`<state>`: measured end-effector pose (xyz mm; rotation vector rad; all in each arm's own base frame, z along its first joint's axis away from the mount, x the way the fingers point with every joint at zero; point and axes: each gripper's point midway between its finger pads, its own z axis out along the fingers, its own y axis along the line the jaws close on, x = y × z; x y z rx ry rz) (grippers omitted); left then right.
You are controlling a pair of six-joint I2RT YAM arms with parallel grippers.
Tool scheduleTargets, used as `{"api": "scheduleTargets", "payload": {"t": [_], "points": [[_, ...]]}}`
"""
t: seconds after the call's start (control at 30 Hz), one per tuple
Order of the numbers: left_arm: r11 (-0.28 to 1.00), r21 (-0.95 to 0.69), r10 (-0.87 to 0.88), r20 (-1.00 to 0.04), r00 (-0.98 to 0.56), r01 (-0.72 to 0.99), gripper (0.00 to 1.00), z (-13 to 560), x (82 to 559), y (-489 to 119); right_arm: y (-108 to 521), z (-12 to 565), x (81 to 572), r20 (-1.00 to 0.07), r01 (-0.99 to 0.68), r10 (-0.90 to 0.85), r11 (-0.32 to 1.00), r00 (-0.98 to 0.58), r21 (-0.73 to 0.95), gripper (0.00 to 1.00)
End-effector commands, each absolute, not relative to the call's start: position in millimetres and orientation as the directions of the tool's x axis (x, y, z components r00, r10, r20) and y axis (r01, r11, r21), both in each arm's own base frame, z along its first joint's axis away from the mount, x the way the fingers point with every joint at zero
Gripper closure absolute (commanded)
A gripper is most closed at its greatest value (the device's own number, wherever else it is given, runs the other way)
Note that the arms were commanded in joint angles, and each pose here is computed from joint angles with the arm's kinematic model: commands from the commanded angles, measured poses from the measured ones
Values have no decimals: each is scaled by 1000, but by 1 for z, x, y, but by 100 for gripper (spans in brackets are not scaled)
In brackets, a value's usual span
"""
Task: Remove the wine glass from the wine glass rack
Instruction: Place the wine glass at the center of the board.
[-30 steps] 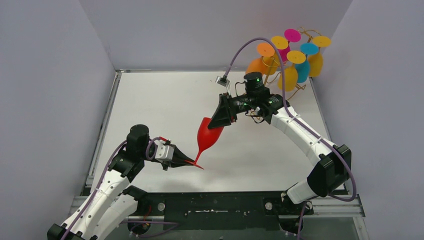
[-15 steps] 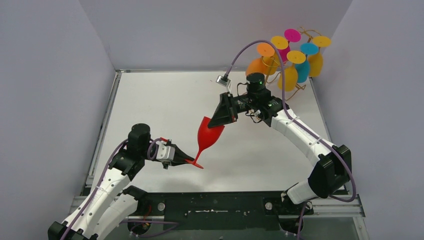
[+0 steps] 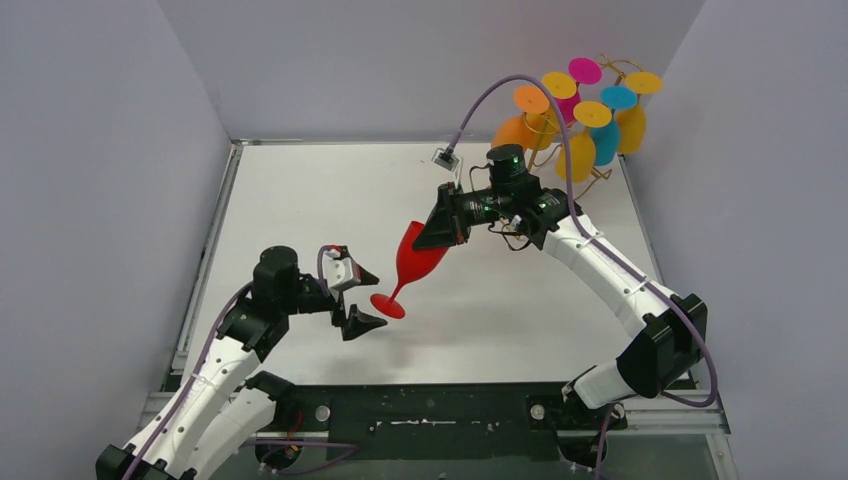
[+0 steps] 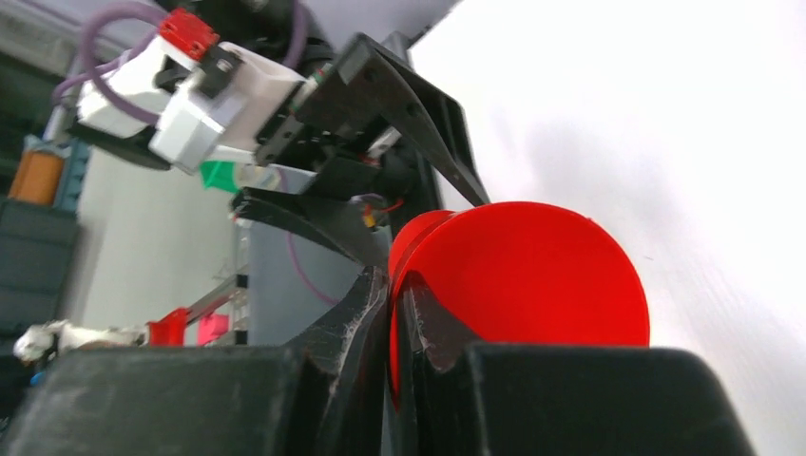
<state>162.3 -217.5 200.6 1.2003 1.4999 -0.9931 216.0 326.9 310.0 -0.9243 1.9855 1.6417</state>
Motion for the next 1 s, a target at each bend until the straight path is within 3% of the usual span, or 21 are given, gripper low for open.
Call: {"api": "scheduleTargets", "payload": {"t": [0.0, 0.2, 0.3, 0.47, 0.8, 0.97], "points": [[408, -42, 160, -980, -116, 912, 3, 219, 193, -207, 322, 310, 241, -750, -776, -210, 249, -628, 580, 100], [621, -22, 99, -989, -106, 783, 3, 231, 220, -183, 317, 284, 263, -739, -747, -227, 425, -634, 511, 100], [784, -70, 15, -991, -131, 617, 3, 240, 241, -156, 320, 273, 271, -761, -745, -245, 515, -601, 423, 100], [950, -144, -81, -970, -228, 276, 2, 234, 265, -104, 322, 255, 297, -807, -698, -276, 683, -521, 217, 100], [985, -118, -157, -926, -345, -129, 3, 200, 286, -30, 356, 239, 332, -865, -634, -303, 773, -400, 23, 100], [956, -119, -216, -905, -367, -268, 3, 189, 289, 3, 380, 236, 351, -878, -624, -278, 781, -389, 29, 100]]}}
